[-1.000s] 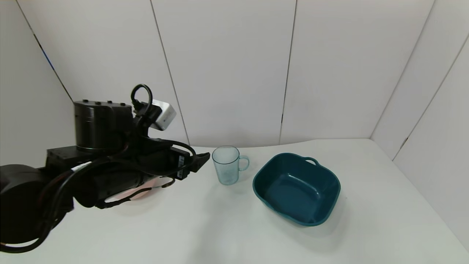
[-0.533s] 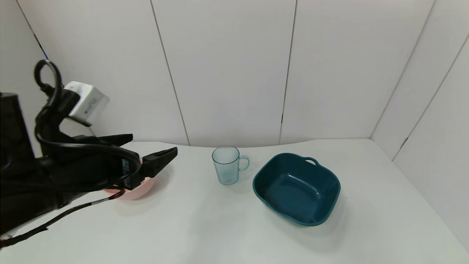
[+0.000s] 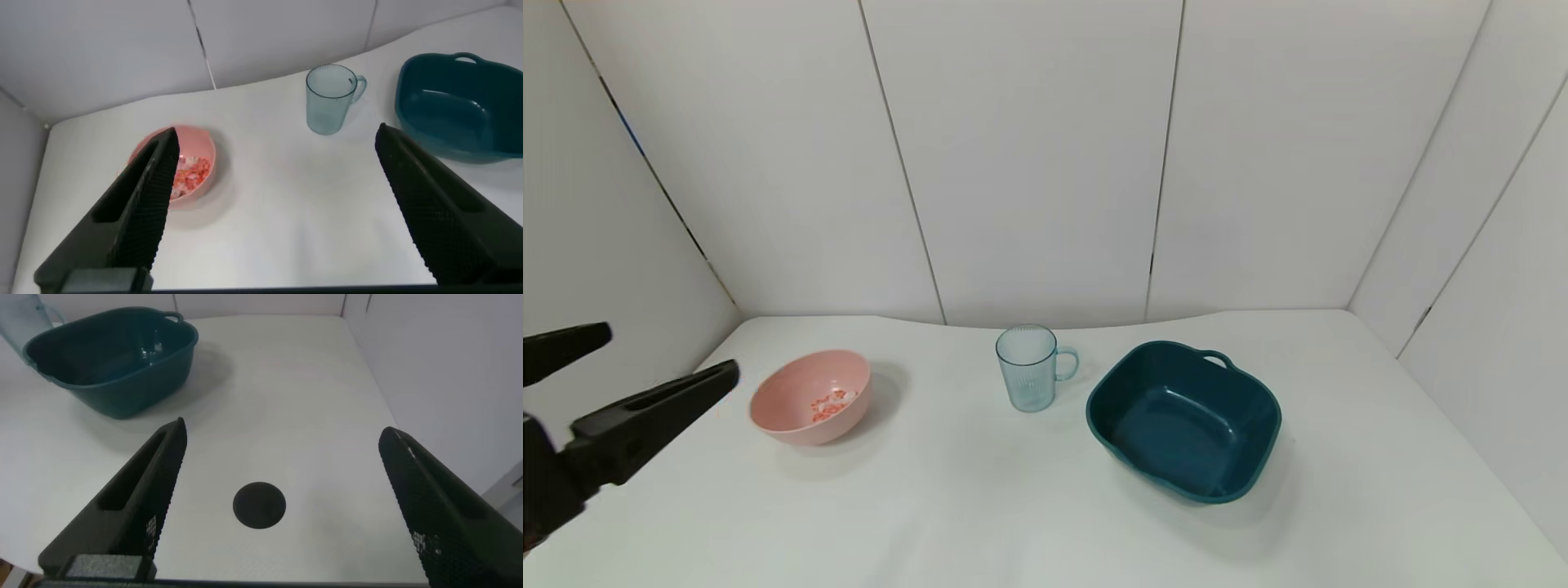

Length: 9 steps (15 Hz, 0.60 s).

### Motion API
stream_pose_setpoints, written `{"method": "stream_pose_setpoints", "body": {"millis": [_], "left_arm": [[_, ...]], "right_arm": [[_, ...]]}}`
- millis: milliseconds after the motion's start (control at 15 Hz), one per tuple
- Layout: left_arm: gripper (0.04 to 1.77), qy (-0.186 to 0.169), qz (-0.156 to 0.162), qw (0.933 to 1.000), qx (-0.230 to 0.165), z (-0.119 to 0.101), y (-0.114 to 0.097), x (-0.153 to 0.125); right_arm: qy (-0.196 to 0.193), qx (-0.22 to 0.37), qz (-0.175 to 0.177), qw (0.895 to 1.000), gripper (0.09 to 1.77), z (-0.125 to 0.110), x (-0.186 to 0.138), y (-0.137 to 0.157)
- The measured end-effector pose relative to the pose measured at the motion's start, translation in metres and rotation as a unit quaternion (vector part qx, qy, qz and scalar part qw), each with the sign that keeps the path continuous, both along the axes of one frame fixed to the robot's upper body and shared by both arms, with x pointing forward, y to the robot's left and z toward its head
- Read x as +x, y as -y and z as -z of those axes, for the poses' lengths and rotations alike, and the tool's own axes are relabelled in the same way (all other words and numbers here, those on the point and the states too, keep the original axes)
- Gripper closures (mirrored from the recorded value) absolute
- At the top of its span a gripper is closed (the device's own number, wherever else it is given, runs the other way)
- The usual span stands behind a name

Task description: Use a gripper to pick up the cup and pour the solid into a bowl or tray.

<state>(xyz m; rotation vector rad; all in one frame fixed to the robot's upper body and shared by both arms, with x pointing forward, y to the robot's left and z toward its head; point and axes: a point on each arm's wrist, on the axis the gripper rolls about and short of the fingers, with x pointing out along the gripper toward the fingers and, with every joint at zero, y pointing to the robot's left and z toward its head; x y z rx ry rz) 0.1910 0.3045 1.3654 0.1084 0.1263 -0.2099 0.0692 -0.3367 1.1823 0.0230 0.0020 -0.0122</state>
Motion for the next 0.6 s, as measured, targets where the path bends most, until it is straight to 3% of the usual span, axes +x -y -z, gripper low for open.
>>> {"method": "stream_pose_setpoints", "body": {"millis": [333,600], "left_arm": [[0.09,0.031,-0.052,0.9982,-0.003,0.001,-0.023,-0.058],[0.09,0.063,-0.071,0.9954,-0.01,0.006,-0.03,-0.095]], "right_arm": [[0.0,0.0,0.0,1.0,0.15,0.0,0.0,0.0],[0.0,0.0,0.0,1.0,0.15,0.0,0.0,0.0]]}}
